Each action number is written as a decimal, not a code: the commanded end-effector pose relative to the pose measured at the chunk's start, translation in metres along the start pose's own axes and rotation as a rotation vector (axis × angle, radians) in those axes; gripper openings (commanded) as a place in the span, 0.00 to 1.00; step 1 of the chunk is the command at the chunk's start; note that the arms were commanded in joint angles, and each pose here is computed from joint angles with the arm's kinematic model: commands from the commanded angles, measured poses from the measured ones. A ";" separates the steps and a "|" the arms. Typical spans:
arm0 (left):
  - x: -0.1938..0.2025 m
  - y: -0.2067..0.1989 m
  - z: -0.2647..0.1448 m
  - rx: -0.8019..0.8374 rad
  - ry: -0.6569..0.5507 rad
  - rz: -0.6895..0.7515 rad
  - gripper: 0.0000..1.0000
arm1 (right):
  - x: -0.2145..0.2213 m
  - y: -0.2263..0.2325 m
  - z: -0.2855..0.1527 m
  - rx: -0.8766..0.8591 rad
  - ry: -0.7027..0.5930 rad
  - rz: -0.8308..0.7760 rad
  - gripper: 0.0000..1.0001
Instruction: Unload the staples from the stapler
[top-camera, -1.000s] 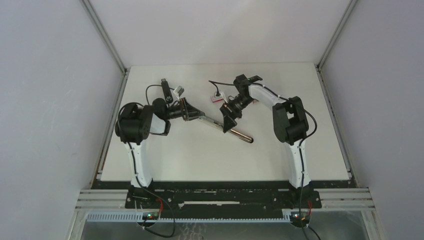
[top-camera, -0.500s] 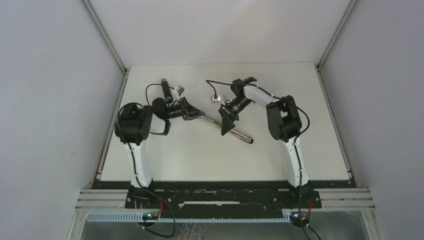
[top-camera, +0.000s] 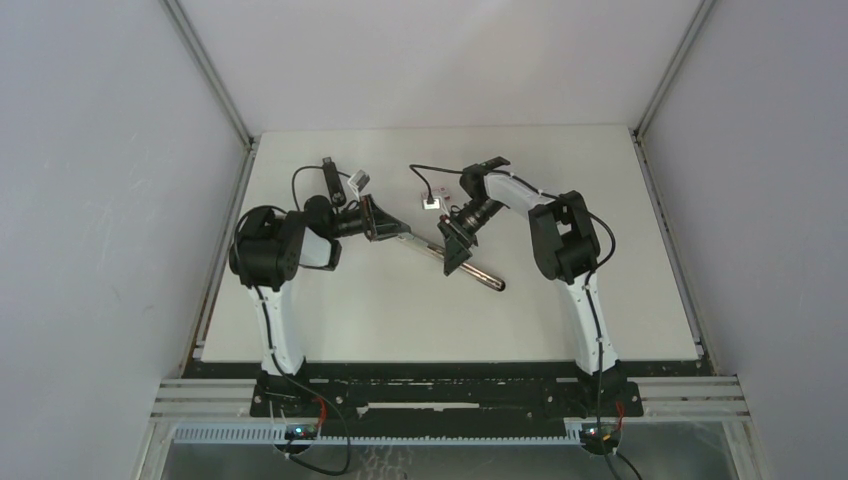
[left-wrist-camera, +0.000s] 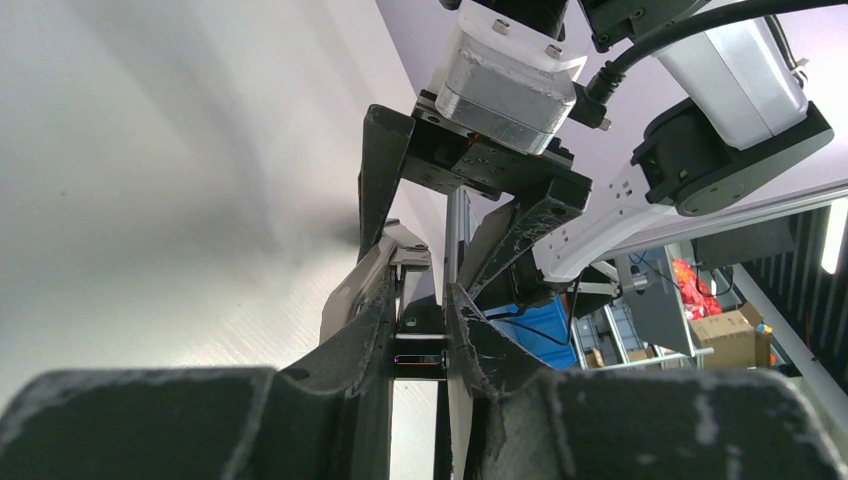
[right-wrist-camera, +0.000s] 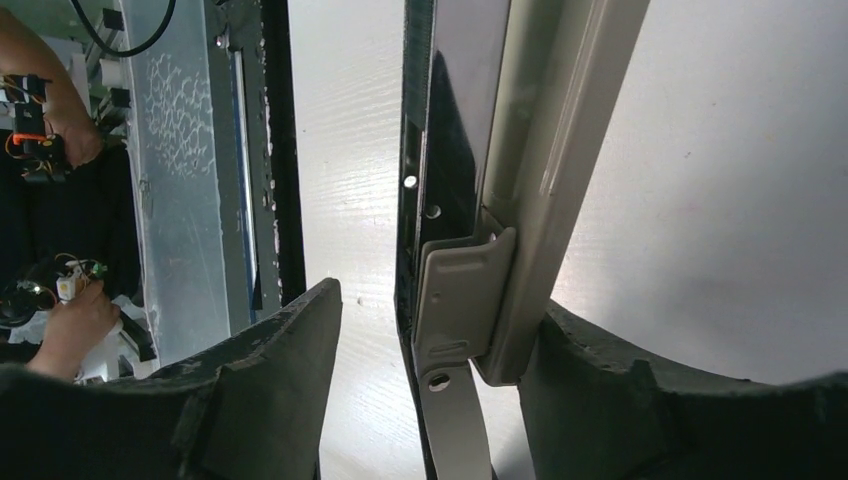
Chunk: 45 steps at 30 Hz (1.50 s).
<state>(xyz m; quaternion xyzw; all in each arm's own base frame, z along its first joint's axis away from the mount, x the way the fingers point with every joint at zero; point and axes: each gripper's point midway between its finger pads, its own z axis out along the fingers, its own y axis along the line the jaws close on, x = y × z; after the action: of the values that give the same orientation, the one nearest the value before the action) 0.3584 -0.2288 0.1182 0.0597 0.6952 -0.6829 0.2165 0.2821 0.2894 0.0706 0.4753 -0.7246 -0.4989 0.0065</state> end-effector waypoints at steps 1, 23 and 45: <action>-0.005 -0.027 0.000 0.043 -0.003 0.097 0.01 | -0.005 0.007 -0.003 -0.027 -0.023 -0.032 0.60; -0.002 -0.025 0.002 0.045 0.007 0.095 0.13 | -0.015 0.015 -0.006 -0.075 -0.070 -0.004 0.25; -0.023 -0.018 -0.017 0.017 -0.058 0.070 0.63 | -0.013 0.025 -0.014 -0.090 -0.074 -0.010 0.07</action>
<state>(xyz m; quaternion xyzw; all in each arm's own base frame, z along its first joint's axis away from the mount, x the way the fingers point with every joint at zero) 0.3626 -0.2164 0.1211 0.0508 0.6938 -0.6839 0.2199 0.2789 0.2799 0.0710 0.4597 -0.7209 -0.5179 0.0265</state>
